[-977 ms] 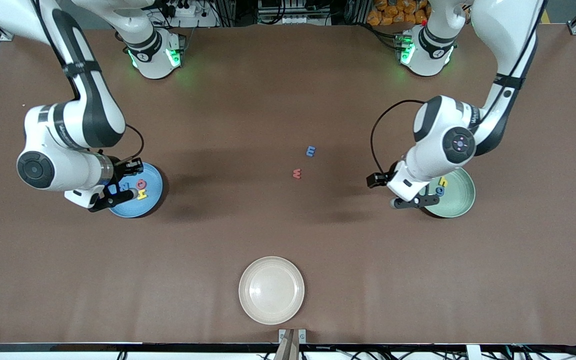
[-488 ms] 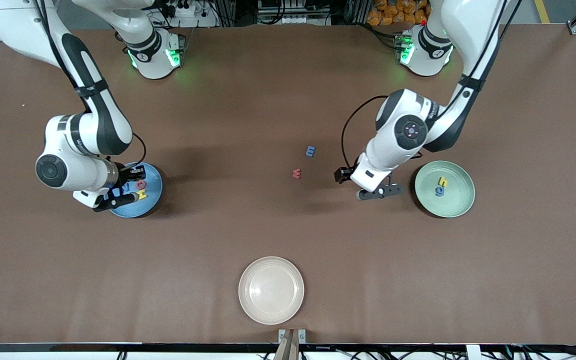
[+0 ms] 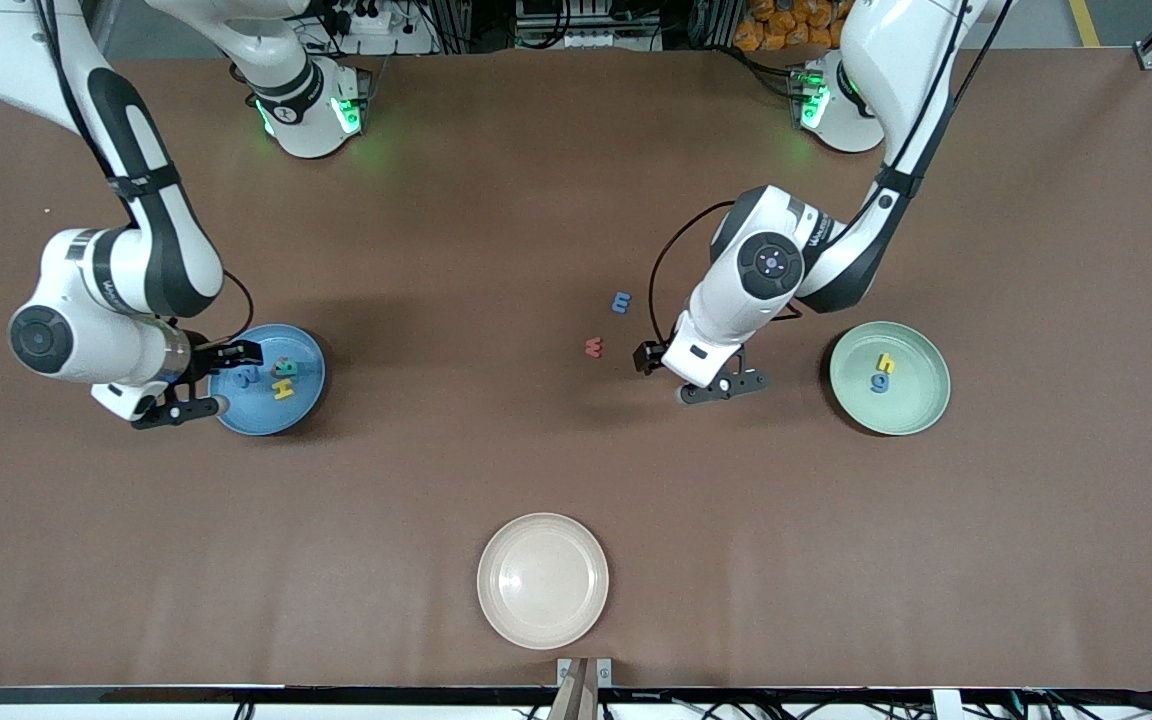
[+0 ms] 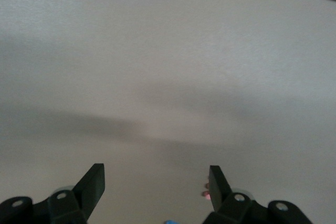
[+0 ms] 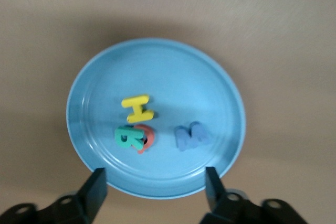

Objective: Sort uppercase to blue plate, lowercase to green plate
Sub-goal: 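Release the teal R on the blue plate while the left gripper approaches letters, then lower the left gripper and grasp the blue 3 while the right gripper withdraws, then carry the blue 3 with the left gripper to the green plate, then open the left gripper to drop the blue 3 on the green plate, then move the left gripper back over the pink 3 and lower it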

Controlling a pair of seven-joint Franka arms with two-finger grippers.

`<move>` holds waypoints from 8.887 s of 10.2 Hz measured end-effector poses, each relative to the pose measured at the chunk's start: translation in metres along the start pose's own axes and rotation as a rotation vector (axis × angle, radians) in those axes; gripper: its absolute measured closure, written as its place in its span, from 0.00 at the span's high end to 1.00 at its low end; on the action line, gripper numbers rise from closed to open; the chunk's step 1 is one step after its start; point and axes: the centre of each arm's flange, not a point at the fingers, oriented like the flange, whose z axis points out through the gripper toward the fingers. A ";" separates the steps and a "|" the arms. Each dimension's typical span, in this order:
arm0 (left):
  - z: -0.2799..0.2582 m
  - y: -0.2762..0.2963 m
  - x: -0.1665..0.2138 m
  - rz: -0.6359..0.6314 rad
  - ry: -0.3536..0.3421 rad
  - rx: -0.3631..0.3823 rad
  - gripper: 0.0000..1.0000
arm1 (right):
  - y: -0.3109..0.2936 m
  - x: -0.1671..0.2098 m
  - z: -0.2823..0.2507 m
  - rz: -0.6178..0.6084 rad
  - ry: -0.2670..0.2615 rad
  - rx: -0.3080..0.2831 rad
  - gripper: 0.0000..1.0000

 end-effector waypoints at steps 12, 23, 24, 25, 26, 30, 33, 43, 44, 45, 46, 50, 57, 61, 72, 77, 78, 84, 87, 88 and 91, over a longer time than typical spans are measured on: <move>0.061 0.053 -0.063 0.102 0.015 0.106 0.90 | -0.001 -0.066 -0.275 0.014 0.256 -0.055 1.00; 0.095 0.036 -0.138 0.540 -0.013 0.251 0.89 | -0.004 -0.089 -0.327 0.044 0.291 -0.057 1.00; 0.097 0.035 -0.141 0.545 -0.020 0.254 0.86 | -0.003 -0.088 -0.326 0.047 0.288 -0.056 1.00; 0.098 0.034 -0.143 0.548 -0.024 0.256 0.82 | -0.002 -0.088 -0.325 0.049 0.287 -0.055 1.00; 0.099 0.034 -0.146 0.555 -0.029 0.255 0.75 | -0.001 -0.088 -0.326 0.050 0.288 -0.056 1.00; 0.101 0.037 -0.157 0.571 -0.039 0.251 0.73 | -0.011 -0.090 -0.324 0.088 0.254 -0.040 1.00; 0.105 0.037 -0.162 0.577 -0.049 0.253 0.73 | -0.035 -0.086 -0.322 0.111 0.232 -0.031 1.00; 0.125 0.040 -0.173 0.590 -0.065 0.226 0.30 | -0.040 -0.079 -0.315 0.119 0.221 -0.029 1.00; 0.125 0.040 -0.173 0.590 -0.065 0.226 0.27 | -0.039 -0.080 -0.316 0.120 0.222 -0.029 1.00; 0.125 0.040 -0.173 0.590 -0.065 0.226 0.27 | -0.039 -0.080 -0.317 0.121 0.223 -0.029 1.00; 0.125 0.040 -0.173 0.590 -0.065 0.226 0.27 | -0.038 -0.079 -0.316 0.123 0.221 -0.029 1.00; 0.081 0.009 -0.116 0.617 -0.125 0.347 0.27 | -0.035 -0.070 -0.304 0.127 0.199 -0.026 1.00; -0.075 -0.240 0.064 0.604 -0.373 0.396 0.27 | -0.038 -0.067 -0.310 0.125 0.242 -0.004 1.00; -0.041 -0.343 0.088 0.601 -0.352 0.308 0.27 | -0.039 -0.065 -0.310 0.123 0.242 -0.001 1.00; -0.052 -0.217 0.080 0.464 -0.215 0.183 0.58 | -0.038 -0.064 -0.309 0.126 0.244 0.007 1.00; -0.067 -0.053 0.018 0.365 -0.142 0.107 0.57 | -0.037 -0.065 -0.308 0.127 0.242 0.008 1.00; -0.061 -0.034 0.013 0.327 -0.141 0.090 0.57 | -0.037 -0.065 -0.308 0.127 0.242 0.008 1.00; 0.038 0.047 -0.037 0.210 -0.086 0.030 0.59 | -0.035 -0.066 -0.310 0.131 0.245 0.008 1.00; 0.065 0.075 -0.067 0.250 -0.045 0.095 0.59 | -0.035 -0.066 -0.310 0.132 0.247 0.008 1.00; 0.076 0.078 -0.073 0.271 -0.041 0.115 0.59 | -0.035 -0.066 -0.311 0.132 0.248 0.008 1.00; 0.097 0.078 -0.080 0.316 -0.039 0.151 0.63 | -0.032 -0.067 -0.312 0.136 0.250 0.008 1.00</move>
